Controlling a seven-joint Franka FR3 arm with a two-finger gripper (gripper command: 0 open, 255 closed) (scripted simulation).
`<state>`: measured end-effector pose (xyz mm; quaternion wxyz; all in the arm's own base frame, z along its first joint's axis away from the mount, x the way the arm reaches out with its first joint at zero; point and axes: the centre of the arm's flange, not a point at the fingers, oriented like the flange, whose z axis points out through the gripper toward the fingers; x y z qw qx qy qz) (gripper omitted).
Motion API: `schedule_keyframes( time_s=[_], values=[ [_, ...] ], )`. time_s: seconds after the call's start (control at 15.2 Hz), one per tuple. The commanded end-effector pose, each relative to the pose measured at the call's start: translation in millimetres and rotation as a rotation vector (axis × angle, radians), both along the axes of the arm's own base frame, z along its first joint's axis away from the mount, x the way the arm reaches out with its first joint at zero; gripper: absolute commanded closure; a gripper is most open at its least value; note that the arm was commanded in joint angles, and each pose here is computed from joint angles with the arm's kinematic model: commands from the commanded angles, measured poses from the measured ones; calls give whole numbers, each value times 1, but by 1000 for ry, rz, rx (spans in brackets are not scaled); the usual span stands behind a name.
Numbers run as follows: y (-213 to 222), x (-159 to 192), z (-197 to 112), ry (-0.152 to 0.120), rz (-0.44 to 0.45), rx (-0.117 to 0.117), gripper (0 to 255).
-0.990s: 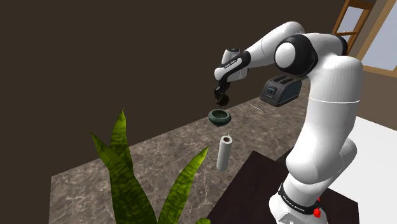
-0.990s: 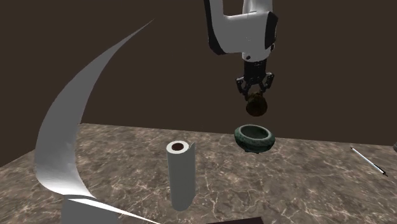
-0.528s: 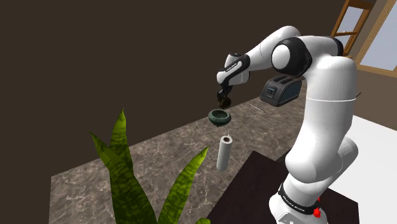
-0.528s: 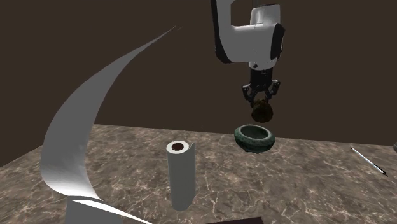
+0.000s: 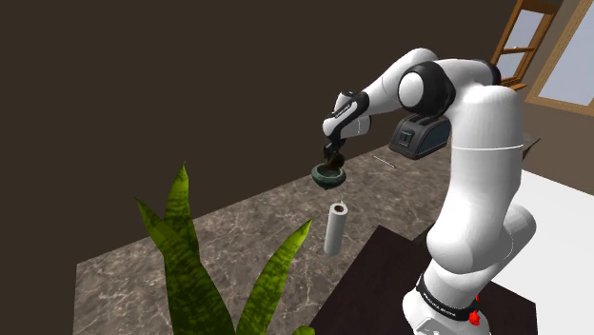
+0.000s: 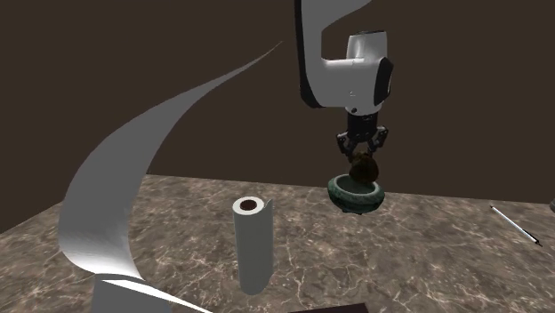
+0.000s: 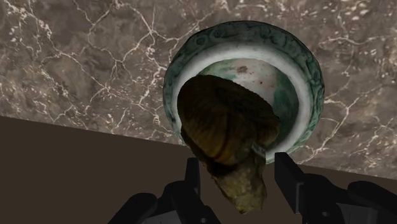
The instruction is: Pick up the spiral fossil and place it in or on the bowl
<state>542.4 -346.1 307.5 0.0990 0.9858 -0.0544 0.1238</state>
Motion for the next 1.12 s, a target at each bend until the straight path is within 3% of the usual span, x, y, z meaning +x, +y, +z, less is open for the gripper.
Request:
schedule_keyframes(
  time_s=[0.0,0.2,0.66,0.73,1.06],
  values=[
    [0,-1,-9,-1,0,-1,255],
    [0,0,-25,-1,0,-1,255],
    [0,0,-25,-1,0,-1,255],
    [0,0,-25,-1,0,-1,0],
    [0,0,-25,-1,0,-1,0]
  ],
)
